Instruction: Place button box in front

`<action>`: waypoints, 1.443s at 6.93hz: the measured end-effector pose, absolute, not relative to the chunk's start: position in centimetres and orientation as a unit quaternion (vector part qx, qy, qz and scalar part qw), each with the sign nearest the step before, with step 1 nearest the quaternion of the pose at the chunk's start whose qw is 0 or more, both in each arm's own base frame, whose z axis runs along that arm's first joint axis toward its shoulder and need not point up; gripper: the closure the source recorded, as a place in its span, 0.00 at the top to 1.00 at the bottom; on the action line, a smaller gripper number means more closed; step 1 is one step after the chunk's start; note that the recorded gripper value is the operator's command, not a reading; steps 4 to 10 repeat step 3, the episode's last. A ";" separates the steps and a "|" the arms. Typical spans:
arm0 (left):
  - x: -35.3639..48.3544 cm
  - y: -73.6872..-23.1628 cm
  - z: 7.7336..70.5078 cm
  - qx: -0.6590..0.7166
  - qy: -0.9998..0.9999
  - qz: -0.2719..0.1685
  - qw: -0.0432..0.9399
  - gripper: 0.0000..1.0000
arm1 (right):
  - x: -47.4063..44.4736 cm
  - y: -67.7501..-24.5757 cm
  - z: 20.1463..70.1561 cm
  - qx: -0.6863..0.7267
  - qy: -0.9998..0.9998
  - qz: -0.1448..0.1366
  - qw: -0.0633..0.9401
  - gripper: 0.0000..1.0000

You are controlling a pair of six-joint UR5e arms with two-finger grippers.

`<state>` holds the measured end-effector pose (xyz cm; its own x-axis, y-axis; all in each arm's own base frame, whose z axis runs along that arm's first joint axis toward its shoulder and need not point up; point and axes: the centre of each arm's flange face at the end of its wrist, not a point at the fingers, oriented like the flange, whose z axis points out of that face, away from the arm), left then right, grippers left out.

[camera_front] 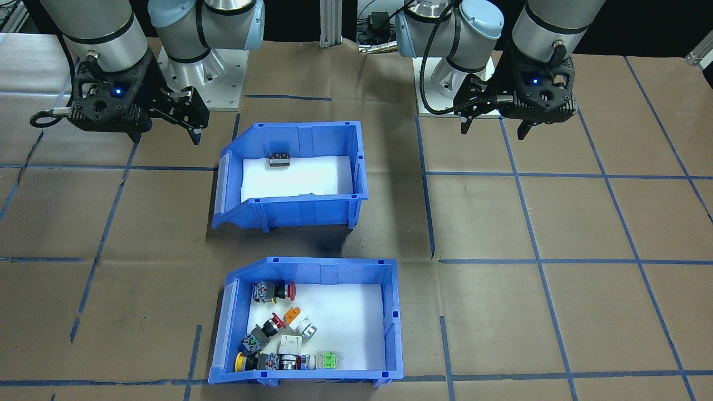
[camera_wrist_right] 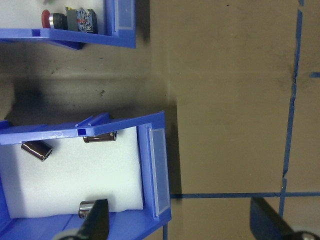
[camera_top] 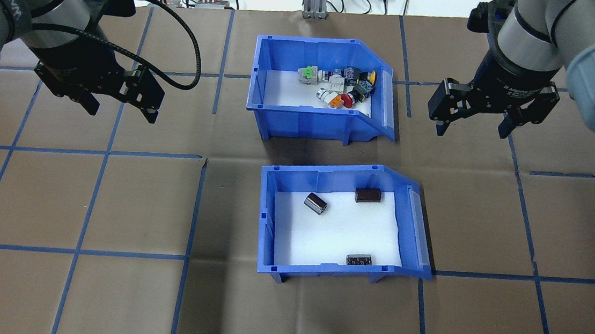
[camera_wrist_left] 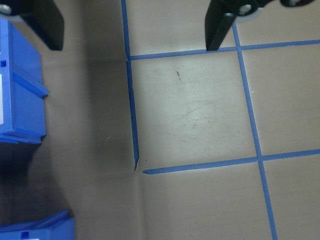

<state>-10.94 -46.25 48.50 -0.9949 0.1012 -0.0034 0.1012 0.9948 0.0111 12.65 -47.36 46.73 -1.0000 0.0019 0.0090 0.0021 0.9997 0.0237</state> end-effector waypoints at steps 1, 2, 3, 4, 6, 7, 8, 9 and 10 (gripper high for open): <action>-10.9 -46.2 48.5 0.051 0.999 0.005 0.002 0.99 | 12.6 -47.3 46.8 -0.001 -1.000 -0.011 0.004 1.00; -10.9 -46.2 48.5 0.051 0.999 0.004 0.002 0.99 | 12.6 -47.3 46.9 -0.001 -1.000 -0.010 0.004 1.00; -10.9 -46.2 48.5 0.051 0.999 0.005 0.002 0.99 | 12.6 -47.3 46.9 -0.001 -1.000 -0.010 0.004 1.00; -10.9 -46.2 48.5 0.051 0.999 0.005 0.002 0.99 | 12.6 -47.3 46.9 -0.001 -1.000 -0.010 0.004 1.00; -10.9 -46.2 48.5 0.051 0.999 0.005 0.002 0.99 | 12.6 -47.3 46.9 -0.001 -1.000 -0.010 0.004 1.00; -10.9 -46.2 48.5 0.051 0.999 0.005 0.002 0.99 | 12.6 -47.3 46.9 -0.001 -1.000 -0.010 0.004 1.00; -10.9 -46.2 48.5 0.051 0.999 0.005 0.002 0.99 | 12.6 -47.3 46.9 -0.001 -1.000 -0.010 0.004 1.00; -10.9 -46.2 48.5 0.051 0.999 0.005 0.002 0.99 | 12.6 -47.3 46.9 -0.001 -1.000 -0.010 0.004 1.00; -10.9 -46.2 48.5 0.051 0.999 0.005 0.002 0.99 | 12.6 -47.3 46.9 -0.001 -1.000 -0.010 0.004 1.00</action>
